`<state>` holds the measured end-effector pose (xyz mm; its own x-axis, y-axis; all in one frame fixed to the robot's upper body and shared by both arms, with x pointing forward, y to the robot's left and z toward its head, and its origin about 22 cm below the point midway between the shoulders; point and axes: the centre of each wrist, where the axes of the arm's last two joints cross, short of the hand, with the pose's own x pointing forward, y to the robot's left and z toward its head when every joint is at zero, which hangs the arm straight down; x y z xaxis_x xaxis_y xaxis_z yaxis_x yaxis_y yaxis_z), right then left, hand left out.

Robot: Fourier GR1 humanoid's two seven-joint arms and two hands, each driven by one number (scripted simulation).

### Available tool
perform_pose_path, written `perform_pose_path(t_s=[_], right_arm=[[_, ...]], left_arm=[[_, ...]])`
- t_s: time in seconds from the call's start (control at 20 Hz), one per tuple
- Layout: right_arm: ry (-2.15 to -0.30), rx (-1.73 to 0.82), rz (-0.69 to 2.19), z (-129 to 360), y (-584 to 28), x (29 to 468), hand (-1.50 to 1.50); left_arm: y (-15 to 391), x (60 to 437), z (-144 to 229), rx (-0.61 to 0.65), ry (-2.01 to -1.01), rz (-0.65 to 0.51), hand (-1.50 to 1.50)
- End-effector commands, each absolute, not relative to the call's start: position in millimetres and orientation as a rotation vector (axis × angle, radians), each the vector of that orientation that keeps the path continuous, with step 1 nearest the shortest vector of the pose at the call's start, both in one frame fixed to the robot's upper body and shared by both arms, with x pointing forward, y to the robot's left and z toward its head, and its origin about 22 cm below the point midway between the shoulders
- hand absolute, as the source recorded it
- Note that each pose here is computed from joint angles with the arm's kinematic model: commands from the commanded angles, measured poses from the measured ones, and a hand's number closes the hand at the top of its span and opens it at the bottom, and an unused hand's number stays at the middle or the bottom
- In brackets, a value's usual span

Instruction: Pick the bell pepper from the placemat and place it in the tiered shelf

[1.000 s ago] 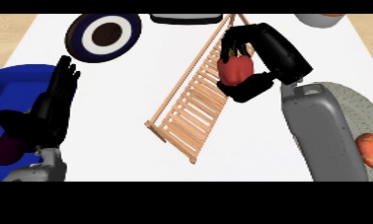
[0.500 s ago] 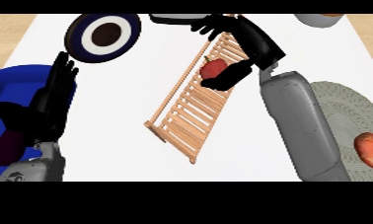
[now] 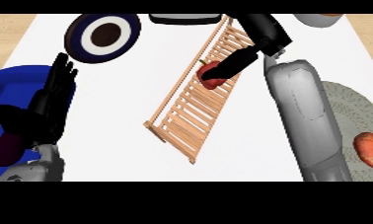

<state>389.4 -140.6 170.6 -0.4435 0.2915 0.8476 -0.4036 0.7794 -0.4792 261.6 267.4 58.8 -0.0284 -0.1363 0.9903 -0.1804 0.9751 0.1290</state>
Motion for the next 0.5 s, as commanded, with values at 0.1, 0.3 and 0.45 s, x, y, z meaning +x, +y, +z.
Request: perform_pose_path(t_s=[0.1,0.3,0.45], right_arm=[[-1.882,0.123,0.624,202.5,-182.9,393.3,-1.50],[-1.863,0.052,0.476,226.0,-233.1,410.2,-1.50],[-1.793,-0.006,0.429,222.9,-277.4,416.7,-1.50]], left_arm=[[260.6,261.8,55.8,0.249,-1.601,0.047,0.00],[260.9,268.4,70.1,0.244,-1.616,0.039,0.00],[259.1,264.9,59.1,0.238,-1.611,0.049,0.00]])
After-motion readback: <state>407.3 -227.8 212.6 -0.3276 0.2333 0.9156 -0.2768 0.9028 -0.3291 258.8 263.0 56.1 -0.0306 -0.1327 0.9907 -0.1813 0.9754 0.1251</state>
